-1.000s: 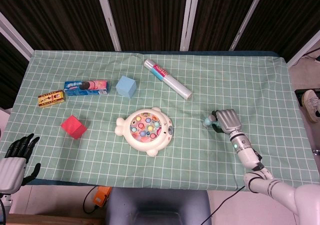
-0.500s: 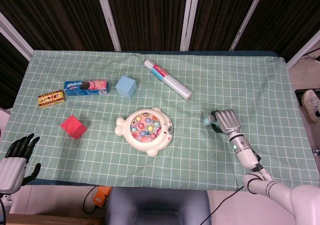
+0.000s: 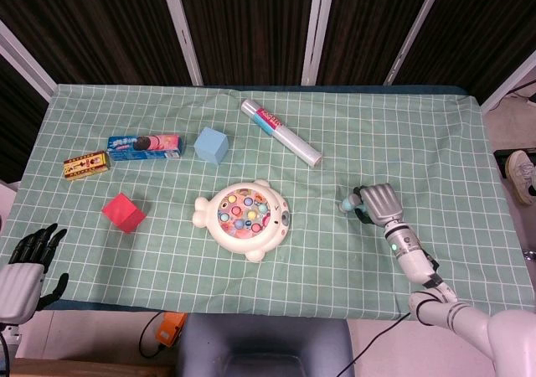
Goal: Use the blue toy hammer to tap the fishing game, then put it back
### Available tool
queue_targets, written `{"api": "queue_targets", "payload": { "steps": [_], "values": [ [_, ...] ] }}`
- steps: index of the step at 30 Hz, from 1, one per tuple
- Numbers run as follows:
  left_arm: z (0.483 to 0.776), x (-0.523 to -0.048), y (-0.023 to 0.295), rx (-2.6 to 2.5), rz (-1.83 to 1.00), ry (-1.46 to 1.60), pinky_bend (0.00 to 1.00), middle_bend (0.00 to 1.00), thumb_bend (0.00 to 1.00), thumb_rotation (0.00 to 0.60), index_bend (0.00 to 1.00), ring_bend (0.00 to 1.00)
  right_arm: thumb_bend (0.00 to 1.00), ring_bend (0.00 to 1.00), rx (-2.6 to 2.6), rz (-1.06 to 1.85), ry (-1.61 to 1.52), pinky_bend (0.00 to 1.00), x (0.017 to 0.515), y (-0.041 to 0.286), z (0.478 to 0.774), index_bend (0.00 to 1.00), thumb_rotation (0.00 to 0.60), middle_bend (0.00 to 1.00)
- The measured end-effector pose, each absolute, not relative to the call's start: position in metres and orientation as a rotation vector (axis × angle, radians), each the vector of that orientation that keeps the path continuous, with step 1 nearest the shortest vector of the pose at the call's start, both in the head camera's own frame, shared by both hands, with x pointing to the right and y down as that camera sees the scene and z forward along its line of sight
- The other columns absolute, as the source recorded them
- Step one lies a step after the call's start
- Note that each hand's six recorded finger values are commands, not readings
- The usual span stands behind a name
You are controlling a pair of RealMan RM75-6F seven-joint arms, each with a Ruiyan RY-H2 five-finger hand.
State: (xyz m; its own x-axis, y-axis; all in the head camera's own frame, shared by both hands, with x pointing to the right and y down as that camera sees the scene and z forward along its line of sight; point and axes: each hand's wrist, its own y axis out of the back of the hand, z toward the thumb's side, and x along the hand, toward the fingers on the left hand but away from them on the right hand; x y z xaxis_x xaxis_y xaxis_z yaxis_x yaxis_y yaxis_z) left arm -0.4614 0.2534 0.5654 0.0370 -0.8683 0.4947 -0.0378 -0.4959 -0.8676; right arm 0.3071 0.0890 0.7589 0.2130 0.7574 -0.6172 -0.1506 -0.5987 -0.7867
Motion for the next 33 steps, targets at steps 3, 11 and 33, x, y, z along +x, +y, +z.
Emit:
{"api": "queue_targets", "payload": {
  "steps": [3, 11, 33],
  "values": [
    [0.564, -0.462, 0.253, -1.629, -1.533, 0.936, 0.11, 0.00, 0.42, 0.600, 0.00, 0.00, 0.55, 0.87, -1.717, 1.462, -0.593, 0.91, 0.305, 0.085, 0.751, 1.00, 0.600, 0.79],
    [0.563, -0.462, 0.253, -1.634, -1.527, 0.943, 0.11, 0.00, 0.42, 0.600, 0.00, 0.00, 0.55, 0.87, -1.737, 1.380, -0.648, 0.91, 0.294, 0.075, 0.723, 1.00, 0.600, 0.79],
    [0.545, -0.472, 0.251, -1.669, -1.479, 1.025, 0.11, 0.00, 0.42, 0.600, 0.00, 0.00, 0.55, 0.87, -1.538, 1.076, -0.391, 0.91, 0.103, 0.062, 0.622, 1.00, 0.600, 0.79]
  ]
}}
